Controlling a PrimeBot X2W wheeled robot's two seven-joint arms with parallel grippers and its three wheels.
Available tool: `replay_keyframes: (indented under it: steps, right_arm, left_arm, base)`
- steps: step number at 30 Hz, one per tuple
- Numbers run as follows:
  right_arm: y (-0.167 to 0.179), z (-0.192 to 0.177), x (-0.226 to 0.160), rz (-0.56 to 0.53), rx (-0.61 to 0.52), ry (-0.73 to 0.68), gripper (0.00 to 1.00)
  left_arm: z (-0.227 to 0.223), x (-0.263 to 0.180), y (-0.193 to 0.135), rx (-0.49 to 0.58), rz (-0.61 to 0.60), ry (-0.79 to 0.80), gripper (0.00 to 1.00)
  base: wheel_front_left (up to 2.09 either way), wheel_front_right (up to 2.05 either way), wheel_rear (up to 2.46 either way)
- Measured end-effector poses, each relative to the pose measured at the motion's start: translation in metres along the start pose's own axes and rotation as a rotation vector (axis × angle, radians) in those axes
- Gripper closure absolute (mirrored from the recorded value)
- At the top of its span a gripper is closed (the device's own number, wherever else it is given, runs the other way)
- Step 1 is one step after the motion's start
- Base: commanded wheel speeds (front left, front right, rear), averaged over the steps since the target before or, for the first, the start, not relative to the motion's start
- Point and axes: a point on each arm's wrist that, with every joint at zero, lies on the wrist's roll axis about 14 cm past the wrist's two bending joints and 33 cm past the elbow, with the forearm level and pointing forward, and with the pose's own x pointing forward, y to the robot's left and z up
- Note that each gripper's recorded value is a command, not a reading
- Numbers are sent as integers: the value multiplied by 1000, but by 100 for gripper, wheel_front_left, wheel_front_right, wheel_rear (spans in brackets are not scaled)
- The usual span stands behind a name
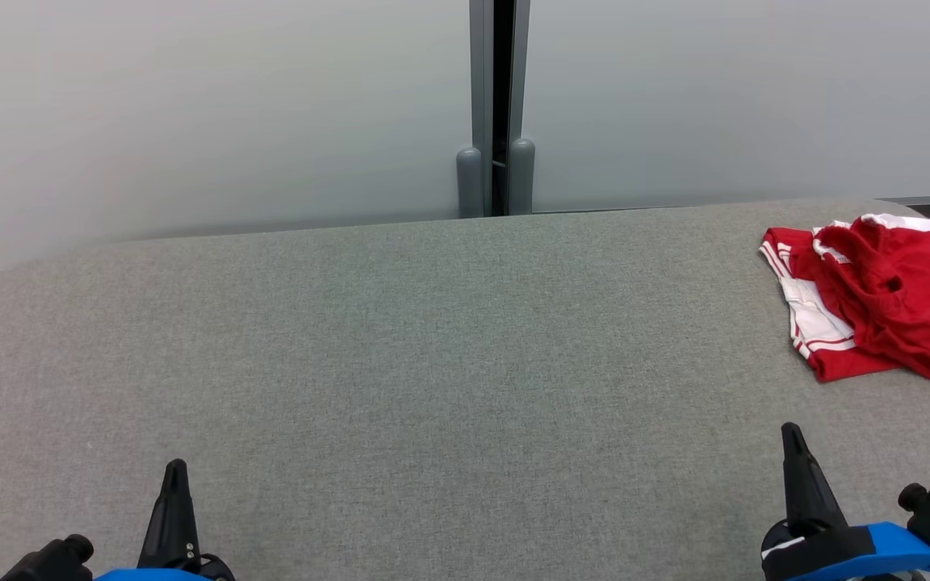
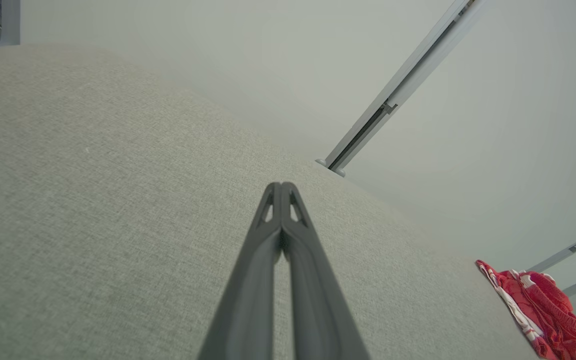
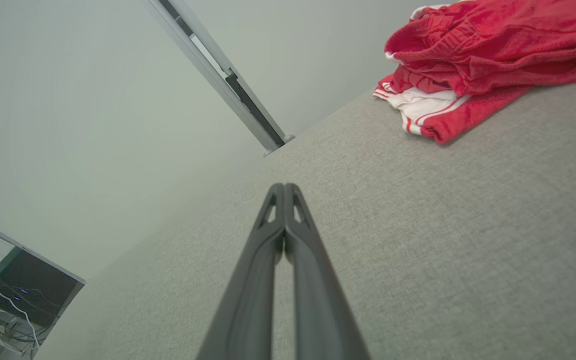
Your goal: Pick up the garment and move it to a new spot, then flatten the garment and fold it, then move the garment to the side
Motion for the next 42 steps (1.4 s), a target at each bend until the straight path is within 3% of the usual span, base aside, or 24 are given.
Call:
replay_keyframes:
  steps: [42]
  right_arm:
    - [2, 9, 15, -20, 542, 3, 100]
  left_arm:
    - [10, 11, 2, -533, -3, 29, 100]
  base:
    - [0, 0, 0]
